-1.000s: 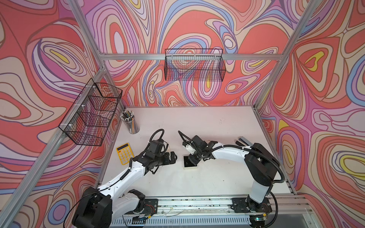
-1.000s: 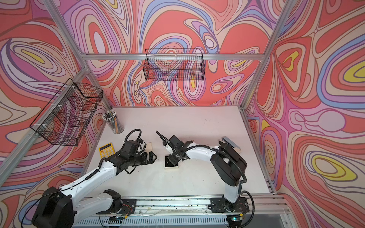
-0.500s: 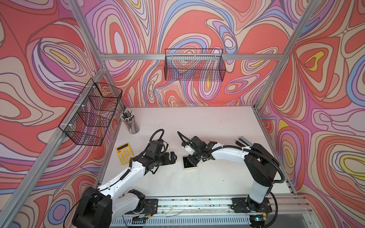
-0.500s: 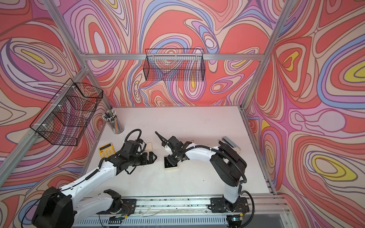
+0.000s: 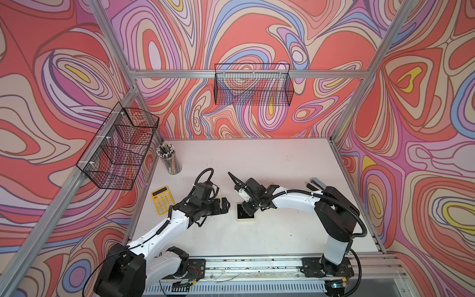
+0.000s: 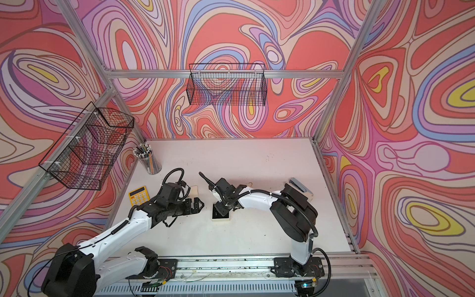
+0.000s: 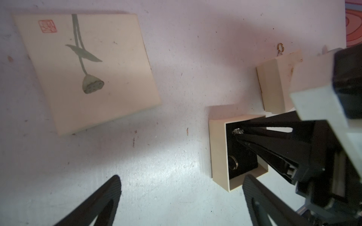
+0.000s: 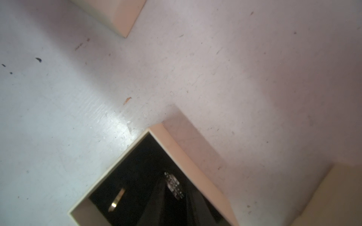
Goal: Take the rings out of the lift-off lid box
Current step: Take out the ring from the jewelry box.
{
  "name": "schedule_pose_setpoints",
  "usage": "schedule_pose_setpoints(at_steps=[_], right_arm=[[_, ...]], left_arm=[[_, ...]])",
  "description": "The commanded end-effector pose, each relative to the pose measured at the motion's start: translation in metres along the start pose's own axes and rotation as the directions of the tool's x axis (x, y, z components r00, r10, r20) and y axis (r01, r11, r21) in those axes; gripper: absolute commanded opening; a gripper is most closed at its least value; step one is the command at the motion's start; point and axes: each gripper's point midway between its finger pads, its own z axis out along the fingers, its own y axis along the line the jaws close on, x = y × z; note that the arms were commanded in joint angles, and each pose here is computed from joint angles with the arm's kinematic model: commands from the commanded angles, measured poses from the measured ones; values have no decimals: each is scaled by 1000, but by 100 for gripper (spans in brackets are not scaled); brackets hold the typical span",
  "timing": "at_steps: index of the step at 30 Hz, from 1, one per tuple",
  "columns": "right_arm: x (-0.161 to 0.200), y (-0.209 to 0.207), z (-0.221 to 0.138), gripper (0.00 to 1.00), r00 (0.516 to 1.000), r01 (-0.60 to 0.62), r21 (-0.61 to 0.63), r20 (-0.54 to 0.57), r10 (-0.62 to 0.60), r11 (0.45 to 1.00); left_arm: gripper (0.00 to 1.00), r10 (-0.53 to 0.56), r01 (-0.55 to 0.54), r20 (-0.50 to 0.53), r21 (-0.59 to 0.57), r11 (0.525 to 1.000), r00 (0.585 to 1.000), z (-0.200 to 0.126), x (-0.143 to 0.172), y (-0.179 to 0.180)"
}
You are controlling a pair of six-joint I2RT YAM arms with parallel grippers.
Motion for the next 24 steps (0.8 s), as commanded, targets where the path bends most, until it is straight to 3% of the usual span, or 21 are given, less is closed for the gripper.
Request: schedule_pose_setpoints(at_steps=[1,4,15,24], right_arm=[[4,-2,7,18,1000,13,24,-18,-13,1000],[1,-3,5,11,1000,14,33,-5,-14,999],[4,-14,6,0,1000,-19,97,-8,20,995],[8,-33,5,0,978,-193,221,-38,207,956]], left_arm=[[100,-3,3,-9,-33,999,1000,-2,3,8],[100,-1,1,-5,-34,999,1000,-3,2,7],[100,-3,3,-5,-44,999,1000,-3,2,9],[100,-17,17,14,-2,1000,1000,-4,-4,0]])
